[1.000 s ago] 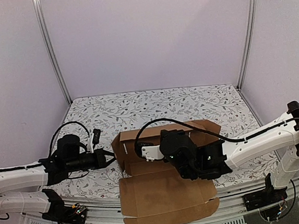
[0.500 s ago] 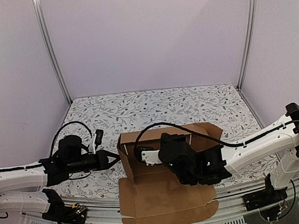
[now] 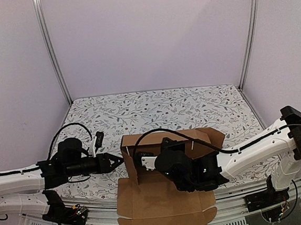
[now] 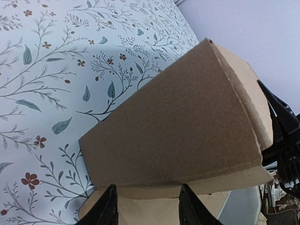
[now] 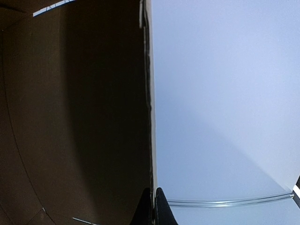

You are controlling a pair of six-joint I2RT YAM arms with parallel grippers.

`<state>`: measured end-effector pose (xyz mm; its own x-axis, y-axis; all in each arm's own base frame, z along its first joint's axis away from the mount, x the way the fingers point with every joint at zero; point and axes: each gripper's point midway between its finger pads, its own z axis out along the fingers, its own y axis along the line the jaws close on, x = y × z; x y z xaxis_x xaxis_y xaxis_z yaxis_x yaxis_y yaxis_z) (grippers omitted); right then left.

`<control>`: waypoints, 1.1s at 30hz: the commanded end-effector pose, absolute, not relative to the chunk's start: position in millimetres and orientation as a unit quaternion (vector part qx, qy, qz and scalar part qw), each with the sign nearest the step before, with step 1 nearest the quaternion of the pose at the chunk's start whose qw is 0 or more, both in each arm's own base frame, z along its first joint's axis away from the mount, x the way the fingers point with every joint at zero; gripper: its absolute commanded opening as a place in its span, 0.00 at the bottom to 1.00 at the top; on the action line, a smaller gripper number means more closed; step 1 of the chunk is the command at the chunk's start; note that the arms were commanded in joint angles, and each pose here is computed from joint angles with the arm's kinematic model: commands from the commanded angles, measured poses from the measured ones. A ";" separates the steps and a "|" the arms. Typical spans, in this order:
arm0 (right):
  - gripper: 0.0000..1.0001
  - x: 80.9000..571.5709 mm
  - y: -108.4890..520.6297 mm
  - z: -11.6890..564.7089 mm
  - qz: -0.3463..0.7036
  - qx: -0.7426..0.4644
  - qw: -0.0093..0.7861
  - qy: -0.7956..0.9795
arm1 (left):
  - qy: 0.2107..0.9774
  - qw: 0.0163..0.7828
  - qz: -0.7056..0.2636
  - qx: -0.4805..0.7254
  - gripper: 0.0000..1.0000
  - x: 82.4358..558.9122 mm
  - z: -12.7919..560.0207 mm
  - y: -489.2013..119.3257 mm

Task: Fold the paper box

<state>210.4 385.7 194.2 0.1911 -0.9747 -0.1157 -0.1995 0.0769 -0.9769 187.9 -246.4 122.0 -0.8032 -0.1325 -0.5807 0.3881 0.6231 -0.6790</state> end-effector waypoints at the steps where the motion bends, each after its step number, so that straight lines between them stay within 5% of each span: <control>1: 0.00 205.9 394.1 190.9 -0.367 -0.569 0.523 0.518 | 0.847 0.310 -0.422 0.096 0.44 182.1 121.4 -250.9; 14: 0.00 203.3 397.4 190.3 -0.359 -0.571 0.520 0.525 | 0.850 0.355 -0.362 0.143 0.44 196.3 109.4 -260.1; 33: 0.00 200.3 400.3 173.8 -0.362 -0.567 0.500 0.545 | 0.847 0.454 -0.249 0.123 0.61 207.9 114.6 -272.2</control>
